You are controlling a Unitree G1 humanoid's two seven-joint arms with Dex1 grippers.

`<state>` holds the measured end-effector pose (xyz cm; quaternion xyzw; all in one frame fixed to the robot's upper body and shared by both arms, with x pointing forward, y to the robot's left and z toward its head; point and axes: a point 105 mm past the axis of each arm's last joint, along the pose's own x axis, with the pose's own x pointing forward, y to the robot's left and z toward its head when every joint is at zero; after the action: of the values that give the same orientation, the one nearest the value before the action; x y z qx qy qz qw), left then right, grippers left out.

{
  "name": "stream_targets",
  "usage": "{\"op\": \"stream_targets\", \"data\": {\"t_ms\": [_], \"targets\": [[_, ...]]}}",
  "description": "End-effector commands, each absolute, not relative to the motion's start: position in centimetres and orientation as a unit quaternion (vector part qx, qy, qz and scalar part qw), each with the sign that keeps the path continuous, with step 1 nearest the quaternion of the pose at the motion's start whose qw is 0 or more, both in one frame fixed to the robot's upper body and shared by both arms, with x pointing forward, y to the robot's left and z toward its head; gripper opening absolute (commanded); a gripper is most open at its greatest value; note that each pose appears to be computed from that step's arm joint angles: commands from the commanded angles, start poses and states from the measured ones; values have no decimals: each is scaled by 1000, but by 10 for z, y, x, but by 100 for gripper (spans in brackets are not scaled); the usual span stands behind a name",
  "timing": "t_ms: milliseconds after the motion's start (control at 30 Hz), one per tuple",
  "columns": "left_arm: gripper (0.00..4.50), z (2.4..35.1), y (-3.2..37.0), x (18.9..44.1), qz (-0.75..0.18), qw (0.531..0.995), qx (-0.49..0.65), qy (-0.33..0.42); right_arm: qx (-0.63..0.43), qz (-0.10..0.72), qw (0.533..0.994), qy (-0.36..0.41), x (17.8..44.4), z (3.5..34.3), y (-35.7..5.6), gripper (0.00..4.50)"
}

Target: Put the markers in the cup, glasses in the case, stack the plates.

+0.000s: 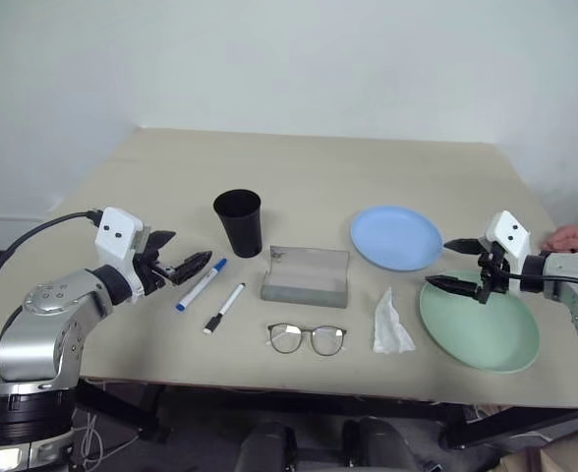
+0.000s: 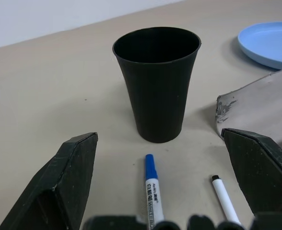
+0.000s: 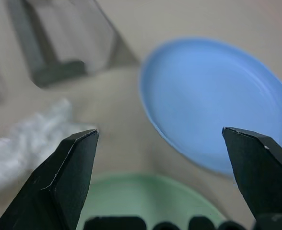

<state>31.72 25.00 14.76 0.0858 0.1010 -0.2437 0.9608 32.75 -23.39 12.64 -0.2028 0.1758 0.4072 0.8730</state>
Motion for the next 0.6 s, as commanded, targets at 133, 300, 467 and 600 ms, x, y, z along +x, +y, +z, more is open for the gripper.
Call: {"op": "stream_targets", "data": {"t_ms": [133, 300, 467, 600], "targets": [[439, 150, 242, 319, -253, 960, 91, 82, -207, 321, 902, 203, 333, 130, -290, 450], [439, 145, 237, 320, -257, 959, 84, 84, -187, 262, 916, 240, 323, 121, -335, 450], [439, 146, 236, 322, -262, 958, 84, 83, -170, 226, 922, 263, 317, 110, -358, 450], [439, 147, 237, 323, -263, 957, 86, 83, -149, 222, 921, 284, 312, 100, -362, 450]]}}
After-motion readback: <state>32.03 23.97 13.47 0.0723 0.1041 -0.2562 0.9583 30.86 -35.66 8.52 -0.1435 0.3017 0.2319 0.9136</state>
